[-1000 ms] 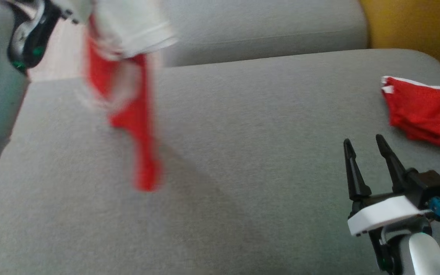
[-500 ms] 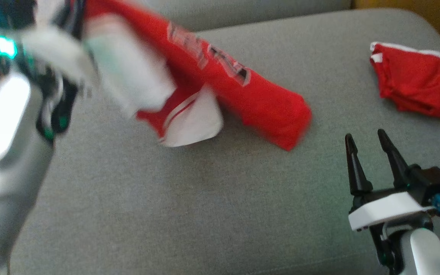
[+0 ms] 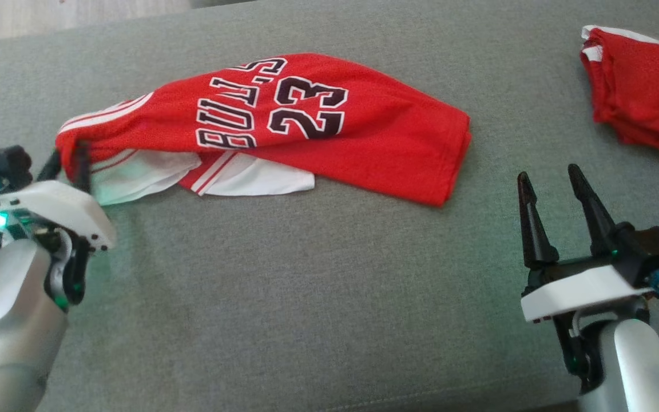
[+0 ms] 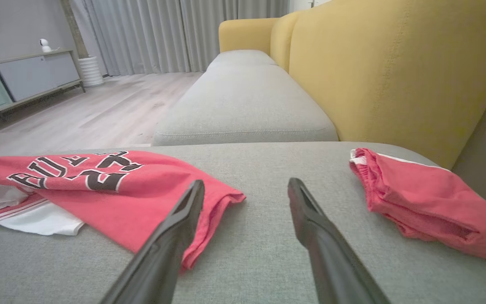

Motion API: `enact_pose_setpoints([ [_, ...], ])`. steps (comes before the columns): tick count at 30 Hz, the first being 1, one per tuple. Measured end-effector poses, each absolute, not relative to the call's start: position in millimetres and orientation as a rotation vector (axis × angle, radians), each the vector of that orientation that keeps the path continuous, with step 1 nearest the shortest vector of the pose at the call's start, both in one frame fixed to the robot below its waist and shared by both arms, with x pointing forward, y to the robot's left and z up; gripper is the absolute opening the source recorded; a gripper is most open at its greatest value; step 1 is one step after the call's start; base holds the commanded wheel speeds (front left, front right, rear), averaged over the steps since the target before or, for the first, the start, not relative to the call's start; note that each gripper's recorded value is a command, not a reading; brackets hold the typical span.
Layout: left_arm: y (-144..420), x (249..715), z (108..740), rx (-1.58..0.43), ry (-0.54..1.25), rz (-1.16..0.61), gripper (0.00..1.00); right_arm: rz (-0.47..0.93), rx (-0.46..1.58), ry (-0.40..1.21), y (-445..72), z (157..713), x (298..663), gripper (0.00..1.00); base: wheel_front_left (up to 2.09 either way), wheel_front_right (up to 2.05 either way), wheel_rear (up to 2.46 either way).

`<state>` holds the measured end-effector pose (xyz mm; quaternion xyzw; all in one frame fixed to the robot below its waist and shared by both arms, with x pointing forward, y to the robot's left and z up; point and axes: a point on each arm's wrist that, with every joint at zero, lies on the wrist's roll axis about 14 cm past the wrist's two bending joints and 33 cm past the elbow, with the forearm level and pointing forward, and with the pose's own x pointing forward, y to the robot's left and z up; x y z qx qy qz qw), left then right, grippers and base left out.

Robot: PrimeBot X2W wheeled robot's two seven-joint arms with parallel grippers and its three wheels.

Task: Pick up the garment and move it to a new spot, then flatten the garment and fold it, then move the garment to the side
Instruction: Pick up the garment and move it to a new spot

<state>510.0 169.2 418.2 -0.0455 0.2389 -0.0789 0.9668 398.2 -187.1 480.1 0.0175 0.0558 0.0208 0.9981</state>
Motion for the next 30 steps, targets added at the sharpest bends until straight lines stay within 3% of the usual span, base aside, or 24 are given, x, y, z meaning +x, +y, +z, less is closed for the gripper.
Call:
enact_pose_setpoints([
  [14,157.2,480.4,500.9,-0.075,0.233,-0.251,1.0,0.107,0.048,0.061,-164.2,499.9,374.4,1.0,0.0,0.0,0.0],
  [24,175.6,395.1,498.0,-0.213,0.123,-0.127,1.0,0.18,0.047,0.07,-140.5,496.9,350.7,1.0,0.0,0.0,0.0],
  [30,184.6,339.7,468.4,-0.261,0.154,-0.021,1.0,0.208,0.047,0.08,-132.0,492.0,341.1,1.0,0.0,0.0,0.0],
])
